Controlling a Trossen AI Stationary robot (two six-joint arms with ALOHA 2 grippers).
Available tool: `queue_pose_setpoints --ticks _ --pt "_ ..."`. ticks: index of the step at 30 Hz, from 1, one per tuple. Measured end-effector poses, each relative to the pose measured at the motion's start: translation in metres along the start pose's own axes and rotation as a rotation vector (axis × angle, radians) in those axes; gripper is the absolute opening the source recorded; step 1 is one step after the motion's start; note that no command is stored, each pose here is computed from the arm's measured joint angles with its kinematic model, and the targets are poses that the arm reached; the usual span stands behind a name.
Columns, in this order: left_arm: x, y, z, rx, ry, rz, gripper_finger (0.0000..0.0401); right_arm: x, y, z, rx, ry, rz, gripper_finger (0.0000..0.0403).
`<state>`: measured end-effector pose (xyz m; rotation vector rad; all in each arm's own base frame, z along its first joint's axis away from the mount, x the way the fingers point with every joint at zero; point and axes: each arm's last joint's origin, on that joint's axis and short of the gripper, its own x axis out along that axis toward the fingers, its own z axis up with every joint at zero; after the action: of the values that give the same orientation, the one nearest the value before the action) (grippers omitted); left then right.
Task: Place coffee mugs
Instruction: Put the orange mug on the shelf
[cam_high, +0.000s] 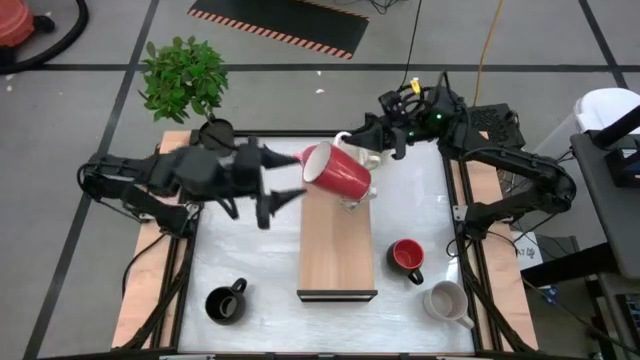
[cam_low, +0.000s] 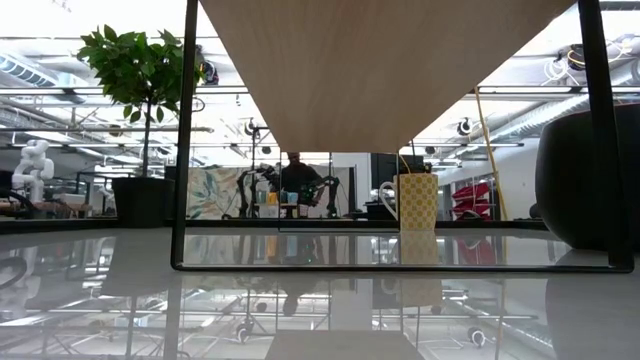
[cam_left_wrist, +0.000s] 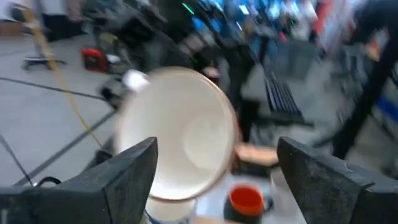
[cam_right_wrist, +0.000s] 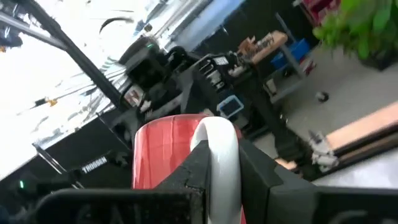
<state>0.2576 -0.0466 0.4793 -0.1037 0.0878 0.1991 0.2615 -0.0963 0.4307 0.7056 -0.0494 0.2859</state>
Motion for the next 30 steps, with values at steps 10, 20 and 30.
queue_pose_setpoints --ticks 10,20,30 --pt "-0.019 0.021 0.022 -0.335 -0.169 0.140 0.0337 -0.028 0.037 0.014 -0.554 -0.220 -0.141 0.0038" --pt "-0.008 0.031 0.021 -0.509 -0.198 0.169 0.0337 -0.040 0.068 0.014 -0.858 -0.394 -0.360 0.0024" --pt "0.010 0.036 0.024 -0.556 -0.234 0.078 0.0337 -0.036 0.073 0.009 -0.859 -0.428 -0.463 0.0010"
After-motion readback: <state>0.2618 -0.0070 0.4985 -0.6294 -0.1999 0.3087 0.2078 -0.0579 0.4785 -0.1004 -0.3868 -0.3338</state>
